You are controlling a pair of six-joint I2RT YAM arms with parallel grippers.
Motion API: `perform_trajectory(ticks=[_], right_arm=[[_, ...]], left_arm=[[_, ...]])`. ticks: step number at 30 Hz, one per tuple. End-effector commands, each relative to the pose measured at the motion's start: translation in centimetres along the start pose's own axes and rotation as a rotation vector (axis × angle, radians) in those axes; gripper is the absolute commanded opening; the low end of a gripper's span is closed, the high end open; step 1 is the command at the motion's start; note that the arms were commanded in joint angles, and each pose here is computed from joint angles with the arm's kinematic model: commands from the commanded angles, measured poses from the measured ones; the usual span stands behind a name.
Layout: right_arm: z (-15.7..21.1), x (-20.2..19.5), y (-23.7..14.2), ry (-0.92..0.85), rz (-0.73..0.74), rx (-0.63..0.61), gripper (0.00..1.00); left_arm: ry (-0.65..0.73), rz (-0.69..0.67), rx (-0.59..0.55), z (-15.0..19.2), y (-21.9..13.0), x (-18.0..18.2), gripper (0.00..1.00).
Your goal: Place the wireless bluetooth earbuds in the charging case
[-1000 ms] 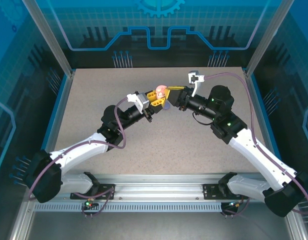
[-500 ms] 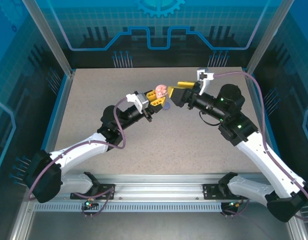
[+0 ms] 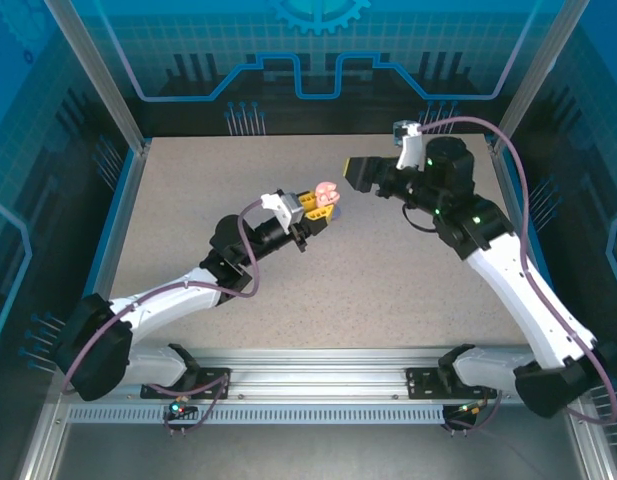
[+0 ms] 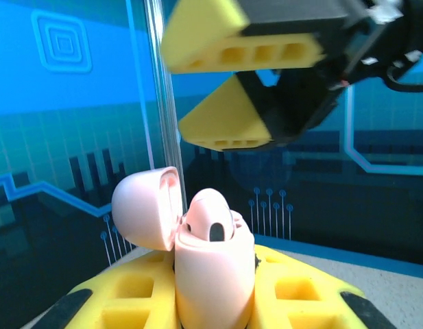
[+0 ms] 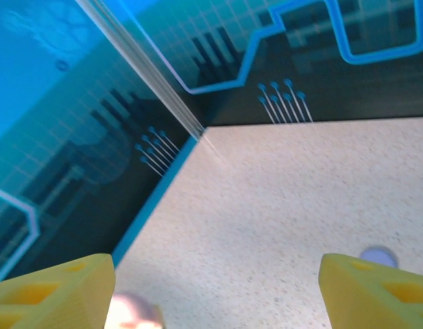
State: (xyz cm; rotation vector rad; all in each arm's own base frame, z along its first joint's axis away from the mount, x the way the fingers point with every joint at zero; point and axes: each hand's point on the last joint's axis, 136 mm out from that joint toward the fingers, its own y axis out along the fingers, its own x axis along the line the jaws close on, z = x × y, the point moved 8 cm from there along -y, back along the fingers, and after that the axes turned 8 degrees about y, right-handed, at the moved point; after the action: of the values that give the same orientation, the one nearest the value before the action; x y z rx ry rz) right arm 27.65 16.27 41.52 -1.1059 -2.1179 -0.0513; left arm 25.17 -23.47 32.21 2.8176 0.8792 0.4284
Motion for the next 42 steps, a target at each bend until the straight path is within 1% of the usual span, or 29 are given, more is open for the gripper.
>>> perform_trajectory(ticks=[1,4,7,9,13,15,17,20,23,29,33,35,39,42], right_arm=[[-0.4,-1.1,1.4,-0.012,0.104,0.067,0.79],[-0.7,-1.7,3.5,-0.007,0.15,0.125,0.78],[-0.9,-2.0,5.5,0.013,0.17,0.202,0.75],[-0.5,-2.2,6.9,0.022,0.169,0.255,0.72],[0.5,-2.5,8.5,0.024,0.157,0.322,0.68],[1.1,-2.5,9.0,0.023,0.144,0.355,0.63],[1.7,-2.4,9.0,0.017,0.14,0.369,0.57],[2.4,-2.1,8.3,0.012,0.127,0.38,0.52],[3.0,-1.8,7.4,0.006,0.111,0.386,0.5],[5.3,-1.7,5.7,0.018,0.081,0.452,0.44],[6.3,-1.8,4.1,0.036,0.079,0.441,0.43],[6.2,-2.1,3.3,0.044,0.104,0.412,0.43],[4.6,-3.8,1.5,0.095,0.238,0.258,0.53],[3.9,-6.0,0.1,0.178,0.324,0.162,0.59]], left_arm=[[-0.028,0.029,-0.01,0.2,-0.2,-0.5,0.0],[-0.04,0.033,0.0,0.5,-0.2,-0.6,0.0],[-0.05,0.037,0.005,0.6,-0.1,-0.6,0.0],[-0.053,0.039,0.007,0.7,0.0,-0.6,0.0],[-0.056,0.034,0.012,0.8,0.3,-0.5,0.0],[-0.057,0.031,0.025,1.0,0.5,-0.4,0.0],[-0.056,0.027,0.028,1.1,0.7,-0.3,0.0],[-0.056,0.012,0.035,1.3,1.0,-0.1,0.0],[-0.057,-0.003,0.046,1.6,1.2,0.1,0.0],[-0.051,-0.033,0.052,1.9,1.6,0.4,0.0],[-0.048,-0.048,0.054,2.1,1.9,0.6,0.0],[-0.048,-0.046,0.056,2.2,2.0,0.7,0.0],[-0.085,-0.051,0.086,3.1,2.2,0.7,0.0],[-0.155,-0.072,0.148,4.3,2.2,0.7,0.0]])
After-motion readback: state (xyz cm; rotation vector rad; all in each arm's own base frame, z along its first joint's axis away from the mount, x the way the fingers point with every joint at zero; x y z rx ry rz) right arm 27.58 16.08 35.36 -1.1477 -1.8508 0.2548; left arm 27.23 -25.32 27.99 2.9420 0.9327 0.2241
